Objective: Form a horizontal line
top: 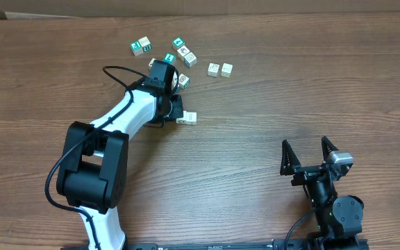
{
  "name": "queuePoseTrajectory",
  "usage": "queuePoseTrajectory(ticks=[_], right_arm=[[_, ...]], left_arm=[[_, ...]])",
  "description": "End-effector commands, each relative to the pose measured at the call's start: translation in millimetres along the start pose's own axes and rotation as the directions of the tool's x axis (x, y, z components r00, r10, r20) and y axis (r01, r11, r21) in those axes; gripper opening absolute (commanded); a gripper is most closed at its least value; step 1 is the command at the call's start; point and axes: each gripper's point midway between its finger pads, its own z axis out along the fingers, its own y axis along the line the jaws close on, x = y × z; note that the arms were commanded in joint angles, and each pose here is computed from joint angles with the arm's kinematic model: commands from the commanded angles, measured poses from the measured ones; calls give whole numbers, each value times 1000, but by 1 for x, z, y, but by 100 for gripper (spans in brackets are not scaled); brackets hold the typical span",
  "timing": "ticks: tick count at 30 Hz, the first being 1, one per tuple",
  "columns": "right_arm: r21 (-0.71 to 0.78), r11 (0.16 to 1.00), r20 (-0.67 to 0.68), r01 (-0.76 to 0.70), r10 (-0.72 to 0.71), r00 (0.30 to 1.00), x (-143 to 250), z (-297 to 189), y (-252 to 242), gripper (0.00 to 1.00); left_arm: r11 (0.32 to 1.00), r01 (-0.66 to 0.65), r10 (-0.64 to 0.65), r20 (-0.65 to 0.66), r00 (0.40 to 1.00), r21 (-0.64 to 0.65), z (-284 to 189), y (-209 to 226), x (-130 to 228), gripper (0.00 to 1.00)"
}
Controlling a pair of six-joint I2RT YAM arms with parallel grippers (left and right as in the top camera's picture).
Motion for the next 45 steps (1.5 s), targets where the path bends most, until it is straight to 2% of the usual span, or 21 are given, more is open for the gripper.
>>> queuePoseTrajectory(ticks=[1,4,8,15,19,30,45], right_arm=[[10,1000,5,4,-4,1000,1,0,-3,100],[9,1000,5,4,-4,1000,1,0,-2,100],[10,1000,5,4,-4,1000,1,0,-3,100],[10,1000,5,4,-4,1000,1,0,-3,100],[9,1000,5,4,-4,1000,1,0,-2,100],[9,1000,5,4,-4,1000,1,0,-2,100],[10,1000,5,4,-4,1000,1,0,-3,100]], left_arm=[[998,-33,33,10,999,-44,5,6,0,4],[997,-34,39,62,997,-73,4,10,-12,4],[996,-75,81,122,989,-52,-1,1,-31,4],[996,-86,84,207,975,2,-12,-17,-57,4],[992,-112,100,203,974,51,-11,-33,-53,4],[988,-148,136,180,974,54,-9,-48,-40,4],[989,-143,138,128,982,33,-7,-41,-28,4]])
